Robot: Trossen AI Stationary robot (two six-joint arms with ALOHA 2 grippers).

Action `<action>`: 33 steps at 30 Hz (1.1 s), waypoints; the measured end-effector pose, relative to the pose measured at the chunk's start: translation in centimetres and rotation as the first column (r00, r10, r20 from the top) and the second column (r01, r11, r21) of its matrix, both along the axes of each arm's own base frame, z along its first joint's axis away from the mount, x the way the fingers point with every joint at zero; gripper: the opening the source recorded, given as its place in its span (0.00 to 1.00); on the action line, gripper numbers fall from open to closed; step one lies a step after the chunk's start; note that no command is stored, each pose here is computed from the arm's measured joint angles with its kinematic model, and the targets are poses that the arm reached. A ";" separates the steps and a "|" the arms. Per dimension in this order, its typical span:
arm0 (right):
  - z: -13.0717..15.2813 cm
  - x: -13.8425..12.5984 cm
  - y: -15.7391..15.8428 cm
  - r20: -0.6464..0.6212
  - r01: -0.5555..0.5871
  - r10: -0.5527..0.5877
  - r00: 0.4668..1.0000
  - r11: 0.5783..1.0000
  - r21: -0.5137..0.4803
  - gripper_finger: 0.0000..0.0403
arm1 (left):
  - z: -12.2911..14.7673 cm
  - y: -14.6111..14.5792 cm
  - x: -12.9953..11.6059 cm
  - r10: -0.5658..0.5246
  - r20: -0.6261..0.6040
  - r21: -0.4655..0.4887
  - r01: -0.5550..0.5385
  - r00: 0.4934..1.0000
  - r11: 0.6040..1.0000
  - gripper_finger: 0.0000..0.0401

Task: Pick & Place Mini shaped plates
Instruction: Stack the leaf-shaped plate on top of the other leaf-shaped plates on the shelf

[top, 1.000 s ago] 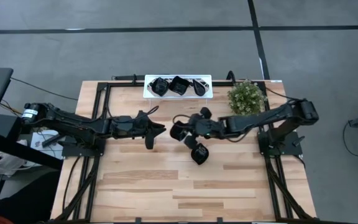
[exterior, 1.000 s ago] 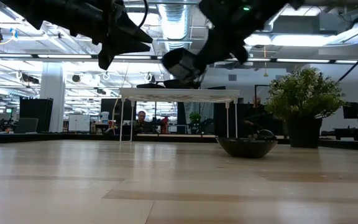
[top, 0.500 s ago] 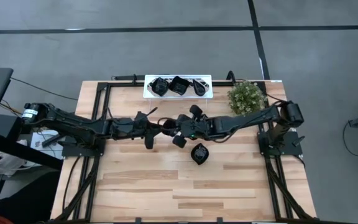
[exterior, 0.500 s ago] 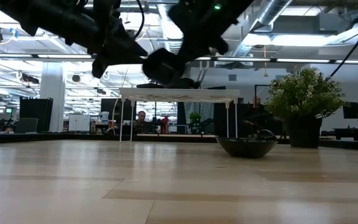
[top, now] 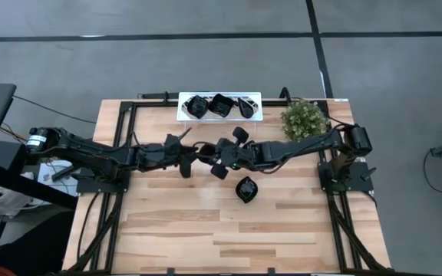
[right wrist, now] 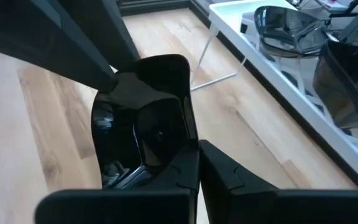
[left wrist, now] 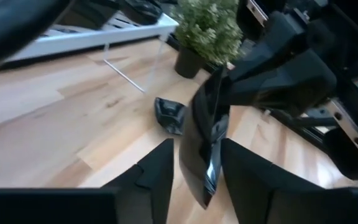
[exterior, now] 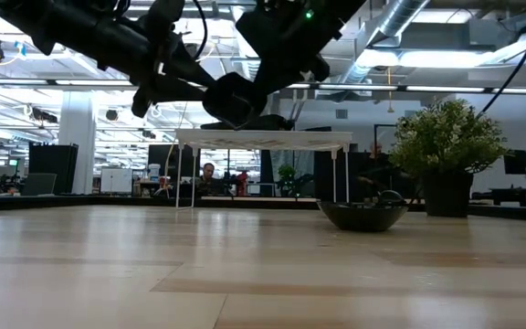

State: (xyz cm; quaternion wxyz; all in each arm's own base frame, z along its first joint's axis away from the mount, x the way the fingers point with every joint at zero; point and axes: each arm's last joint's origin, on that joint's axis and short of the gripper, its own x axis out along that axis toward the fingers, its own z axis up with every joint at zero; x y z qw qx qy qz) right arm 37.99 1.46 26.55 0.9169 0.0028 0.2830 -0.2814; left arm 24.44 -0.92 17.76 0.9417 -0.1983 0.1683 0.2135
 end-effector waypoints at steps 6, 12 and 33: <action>0.0 0.0 0.0 0.001 0.003 -0.003 1.000 1.000 0.000 0.00 | 0.0 0.1 0.0 0.026 0.001 0.014 -0.026 1.000 1.000 0.40; 0.3 0.3 0.0 0.047 0.001 -0.001 0.999 1.000 0.006 0.00 | 0.0 0.1 0.0 0.039 0.002 0.020 -0.039 0.999 0.999 0.40; 0.7 0.5 0.0 0.096 0.000 -0.002 0.995 1.000 0.018 0.09 | 0.5 0.1 0.2 0.042 0.054 0.018 -0.043 0.998 0.999 0.07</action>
